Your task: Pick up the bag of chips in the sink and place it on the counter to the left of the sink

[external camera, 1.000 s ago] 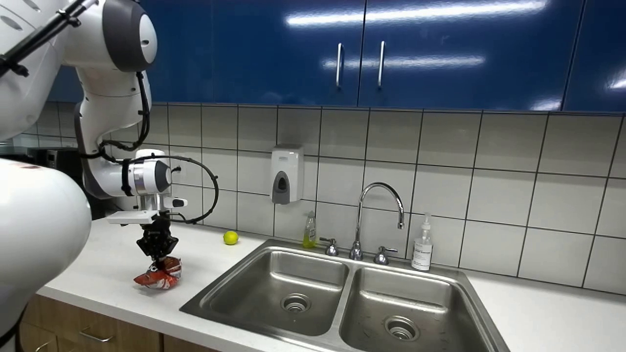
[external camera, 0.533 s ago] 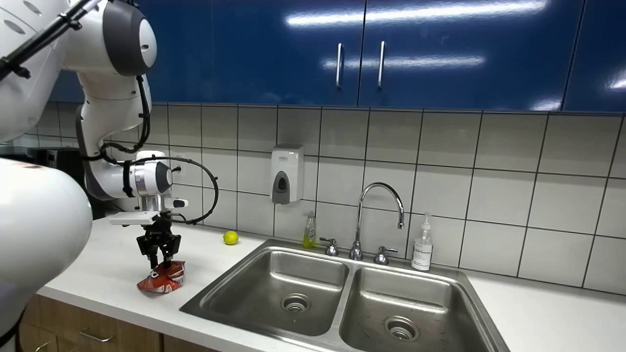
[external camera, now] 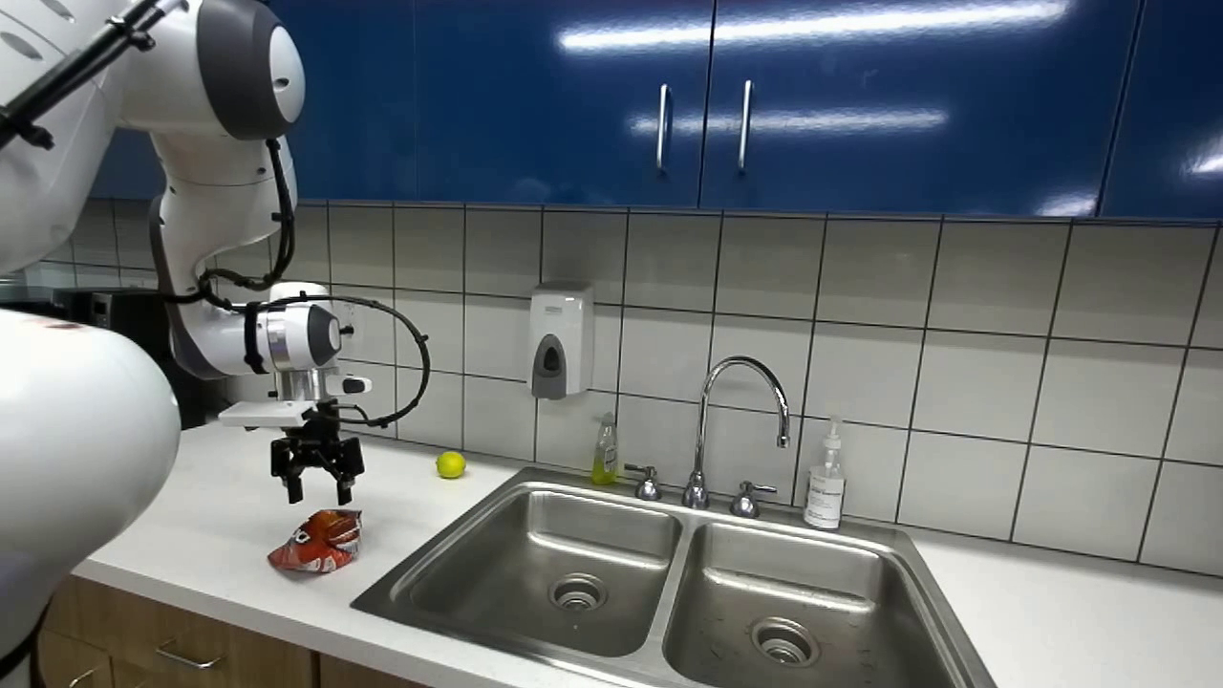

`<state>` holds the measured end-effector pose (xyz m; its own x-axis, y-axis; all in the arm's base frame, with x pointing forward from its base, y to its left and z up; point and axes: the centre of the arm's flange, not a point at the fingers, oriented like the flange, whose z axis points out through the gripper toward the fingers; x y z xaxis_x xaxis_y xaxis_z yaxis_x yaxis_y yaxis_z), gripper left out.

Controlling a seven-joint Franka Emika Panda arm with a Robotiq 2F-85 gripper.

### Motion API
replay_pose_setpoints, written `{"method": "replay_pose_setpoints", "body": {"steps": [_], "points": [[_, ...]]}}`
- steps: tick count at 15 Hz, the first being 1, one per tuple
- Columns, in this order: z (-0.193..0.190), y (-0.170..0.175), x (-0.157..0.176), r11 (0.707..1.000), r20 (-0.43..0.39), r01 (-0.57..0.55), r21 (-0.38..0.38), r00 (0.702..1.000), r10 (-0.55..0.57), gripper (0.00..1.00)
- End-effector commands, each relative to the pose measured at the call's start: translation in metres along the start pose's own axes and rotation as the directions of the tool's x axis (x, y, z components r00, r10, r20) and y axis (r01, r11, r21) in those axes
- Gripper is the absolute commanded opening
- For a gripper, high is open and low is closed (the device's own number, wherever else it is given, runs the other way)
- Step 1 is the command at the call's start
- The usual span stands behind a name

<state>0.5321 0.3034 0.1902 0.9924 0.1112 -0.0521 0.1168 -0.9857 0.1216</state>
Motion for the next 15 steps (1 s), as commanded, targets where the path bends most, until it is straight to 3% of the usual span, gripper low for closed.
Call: {"method": "replay_pose_setpoints", "body": {"steps": [1,7,15], "points": [[-0.030,0.013,-0.006,1.000,-0.007,-0.024,0.007,1.000,0.024,1.00],[-0.053,0.045,-0.008,0.998,-0.013,-0.062,0.025,0.998,0.063,1.00],[-0.054,0.126,-0.018,0.989,0.022,-0.143,0.030,0.990,0.142,1.00]]}}
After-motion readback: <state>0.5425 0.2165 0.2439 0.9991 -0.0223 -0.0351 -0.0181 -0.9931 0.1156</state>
